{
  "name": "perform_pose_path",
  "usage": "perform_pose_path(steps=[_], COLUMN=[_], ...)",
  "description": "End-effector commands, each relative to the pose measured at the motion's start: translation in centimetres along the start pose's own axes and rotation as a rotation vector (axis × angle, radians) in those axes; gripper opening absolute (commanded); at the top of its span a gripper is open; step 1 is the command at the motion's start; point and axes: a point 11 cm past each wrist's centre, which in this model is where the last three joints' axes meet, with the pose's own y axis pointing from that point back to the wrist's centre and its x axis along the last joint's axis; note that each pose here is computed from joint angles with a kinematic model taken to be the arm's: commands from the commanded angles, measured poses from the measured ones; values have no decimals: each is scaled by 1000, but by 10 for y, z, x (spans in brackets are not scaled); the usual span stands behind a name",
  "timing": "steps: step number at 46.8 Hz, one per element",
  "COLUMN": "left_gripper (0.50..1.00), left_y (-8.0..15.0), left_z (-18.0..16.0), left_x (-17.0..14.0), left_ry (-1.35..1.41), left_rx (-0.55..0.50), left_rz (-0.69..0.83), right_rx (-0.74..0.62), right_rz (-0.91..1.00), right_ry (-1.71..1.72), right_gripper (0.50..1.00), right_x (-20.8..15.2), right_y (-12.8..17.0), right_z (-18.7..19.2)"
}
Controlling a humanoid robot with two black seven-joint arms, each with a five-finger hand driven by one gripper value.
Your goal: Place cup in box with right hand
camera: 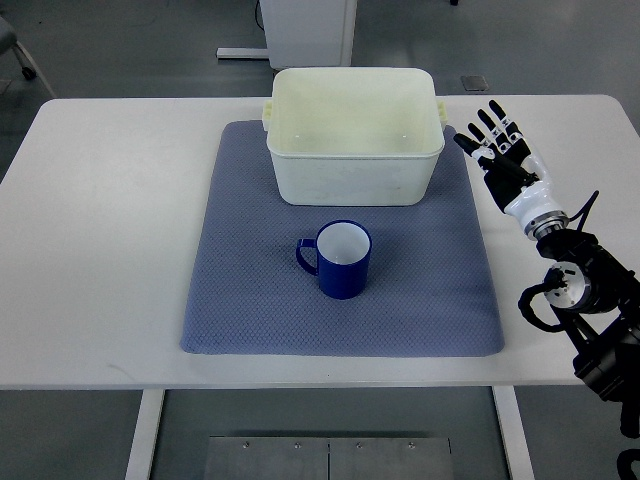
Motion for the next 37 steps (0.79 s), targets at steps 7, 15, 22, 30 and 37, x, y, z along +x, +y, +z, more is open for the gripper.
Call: perform_pose_path(steps=[7, 15, 22, 30, 37], left_gripper=[1000, 1000, 1000, 1000, 1000], left_y=[0, 0, 0, 0, 0], left_z=[0, 0, 0, 0, 0], left_x=[0, 0, 0, 0, 0], left_ry=[1, -2, 1, 1, 1], left_rx=[0, 0, 0, 0, 0], left_rz=[0, 0, 0, 0, 0], right_rx=[2, 3, 5, 7, 0], right_rz=[-1, 3, 2, 1, -5], right_ry=[4, 8, 10, 12, 14], right_gripper=[1000, 1000, 1000, 1000, 1000], right_x=[1, 3, 3, 4, 2], right_y=[0, 1, 0, 0, 1], right_z=[-2, -3, -4, -5, -3])
